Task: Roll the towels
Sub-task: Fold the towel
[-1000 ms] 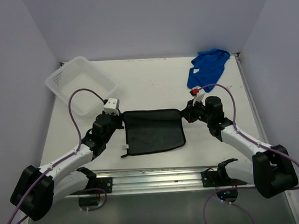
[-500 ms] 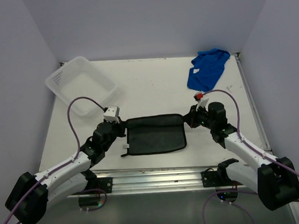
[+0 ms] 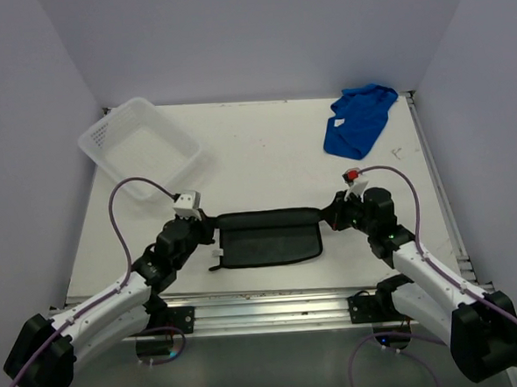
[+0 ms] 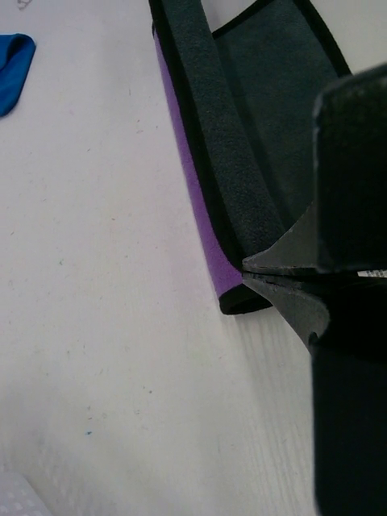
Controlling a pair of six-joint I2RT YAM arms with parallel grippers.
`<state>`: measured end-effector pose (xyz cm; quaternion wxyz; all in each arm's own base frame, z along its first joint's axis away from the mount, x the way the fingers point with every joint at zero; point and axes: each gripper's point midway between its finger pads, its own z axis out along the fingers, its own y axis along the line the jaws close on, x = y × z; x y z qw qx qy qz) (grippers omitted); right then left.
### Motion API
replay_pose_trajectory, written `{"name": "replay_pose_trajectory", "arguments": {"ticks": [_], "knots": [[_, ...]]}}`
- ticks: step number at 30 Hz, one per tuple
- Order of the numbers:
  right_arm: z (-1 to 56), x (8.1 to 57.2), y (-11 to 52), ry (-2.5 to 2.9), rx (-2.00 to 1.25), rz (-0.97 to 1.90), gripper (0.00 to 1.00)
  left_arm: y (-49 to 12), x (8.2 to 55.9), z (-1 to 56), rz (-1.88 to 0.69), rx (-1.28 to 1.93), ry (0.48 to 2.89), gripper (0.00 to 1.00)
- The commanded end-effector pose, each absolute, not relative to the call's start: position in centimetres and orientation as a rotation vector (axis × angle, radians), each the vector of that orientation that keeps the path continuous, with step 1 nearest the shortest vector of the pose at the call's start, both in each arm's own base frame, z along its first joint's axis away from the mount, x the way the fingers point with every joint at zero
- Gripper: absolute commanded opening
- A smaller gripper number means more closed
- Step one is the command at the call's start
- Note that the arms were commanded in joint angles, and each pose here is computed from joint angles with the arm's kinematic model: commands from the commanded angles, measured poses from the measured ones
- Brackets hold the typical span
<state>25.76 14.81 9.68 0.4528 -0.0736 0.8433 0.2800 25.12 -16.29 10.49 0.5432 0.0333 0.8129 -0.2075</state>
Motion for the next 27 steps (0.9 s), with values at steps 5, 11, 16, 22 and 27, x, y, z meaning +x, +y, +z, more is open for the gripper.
{"name": "replay_pose_trajectory", "arguments": {"ticks": [5, 11, 16, 22, 27], "knots": [[8.6, 24.7, 14.1, 2.104, -0.087, 0.693, 0.00, -15.9, 24.3, 9.6, -0.501, 0.054, 1.956, 0.00], [8.4, 24.1, 14.3, 2.123, -0.080, 0.717, 0.00, -15.9, 23.7, 8.7, -0.516, 0.036, 1.987, 0.00], [7.4, 23.4, 14.1, 2.176, -0.026, 0.728, 0.00, -15.8, 23.3, 8.5, -0.523, 0.033, 1.996, 0.00], [6.3, 22.0, 13.9, 2.250, -0.018, 0.727, 0.00, -15.9, 22.9, 8.5, -0.527, 0.035, 2.022, 0.00], [5.9, 21.3, 13.7, 2.288, -0.013, 0.724, 0.00, -15.6, 22.6, 7.7, -0.516, 0.019, 2.056, 0.00]]}}
